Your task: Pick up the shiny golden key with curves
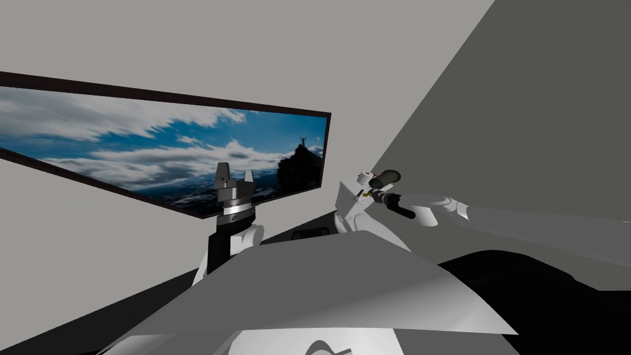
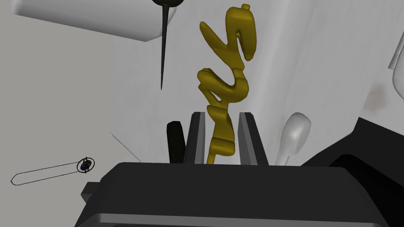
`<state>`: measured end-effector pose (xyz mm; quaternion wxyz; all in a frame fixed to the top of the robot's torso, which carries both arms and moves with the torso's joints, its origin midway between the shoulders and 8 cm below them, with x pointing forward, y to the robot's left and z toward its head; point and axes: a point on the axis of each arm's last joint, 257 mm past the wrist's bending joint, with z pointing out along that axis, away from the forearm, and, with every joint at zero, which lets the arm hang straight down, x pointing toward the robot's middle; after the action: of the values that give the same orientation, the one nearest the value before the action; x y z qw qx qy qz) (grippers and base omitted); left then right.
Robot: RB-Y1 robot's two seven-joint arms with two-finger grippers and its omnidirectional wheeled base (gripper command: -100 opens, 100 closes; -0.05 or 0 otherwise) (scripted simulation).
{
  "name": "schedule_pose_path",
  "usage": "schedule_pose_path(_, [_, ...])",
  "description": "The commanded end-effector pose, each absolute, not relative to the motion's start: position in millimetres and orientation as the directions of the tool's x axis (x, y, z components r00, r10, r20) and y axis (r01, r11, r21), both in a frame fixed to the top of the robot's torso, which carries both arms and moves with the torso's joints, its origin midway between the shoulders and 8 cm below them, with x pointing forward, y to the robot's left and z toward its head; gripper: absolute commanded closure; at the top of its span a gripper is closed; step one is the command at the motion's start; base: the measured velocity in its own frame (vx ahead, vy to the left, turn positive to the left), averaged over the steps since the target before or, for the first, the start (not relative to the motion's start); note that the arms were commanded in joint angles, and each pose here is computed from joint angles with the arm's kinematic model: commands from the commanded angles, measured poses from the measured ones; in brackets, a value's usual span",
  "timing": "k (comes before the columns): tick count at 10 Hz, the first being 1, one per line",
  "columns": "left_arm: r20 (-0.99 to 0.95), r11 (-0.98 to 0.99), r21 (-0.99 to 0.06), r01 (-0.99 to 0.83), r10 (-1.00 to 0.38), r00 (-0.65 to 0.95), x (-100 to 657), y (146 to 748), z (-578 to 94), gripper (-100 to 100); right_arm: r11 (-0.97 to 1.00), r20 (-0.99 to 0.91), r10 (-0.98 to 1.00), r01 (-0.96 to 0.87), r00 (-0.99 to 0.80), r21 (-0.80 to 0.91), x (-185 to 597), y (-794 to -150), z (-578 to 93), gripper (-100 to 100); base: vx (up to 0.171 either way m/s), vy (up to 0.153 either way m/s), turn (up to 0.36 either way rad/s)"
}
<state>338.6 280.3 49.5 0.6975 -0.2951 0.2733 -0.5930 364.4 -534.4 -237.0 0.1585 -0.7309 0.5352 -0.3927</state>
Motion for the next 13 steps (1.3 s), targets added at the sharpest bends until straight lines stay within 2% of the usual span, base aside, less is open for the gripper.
schedule_pose_path(1, [-0.031,0.123,-0.736,0.666,-0.989,0.147,338.6,280.3,49.5,0,-0.377,0.404,-0.907,-0.658,0.119,-0.652,364.4,-534.4,-237.0,0,0.0,0.0,0.0])
schedule_pose_path(2, [-0.031,0.123,-0.736,0.666,-0.989,0.147,338.6,280.3,49.5,0,-0.384,0.403,-0.906,-0.654,0.13,-0.652,367.8,-530.9,-235.4,100,0.011,0.011,-0.136])
schedule_pose_path(12, [-0.031,0.123,-0.736,0.666,-0.989,0.147,338.6,280.3,49.5,0,-0.434,0.404,-0.893,-0.623,0.2,-0.651,384.1,-507.2,-223.9,100,0.013,0.015,-0.092])
schedule_pose_path(13, [-0.031,0.122,-0.736,0.666,-0.989,0.147,338.6,280.2,49.4,0,-0.437,0.405,-0.892,-0.622,0.203,-0.65,384.2,-506.6,-223.9,0,0.0,0.0,0.0])
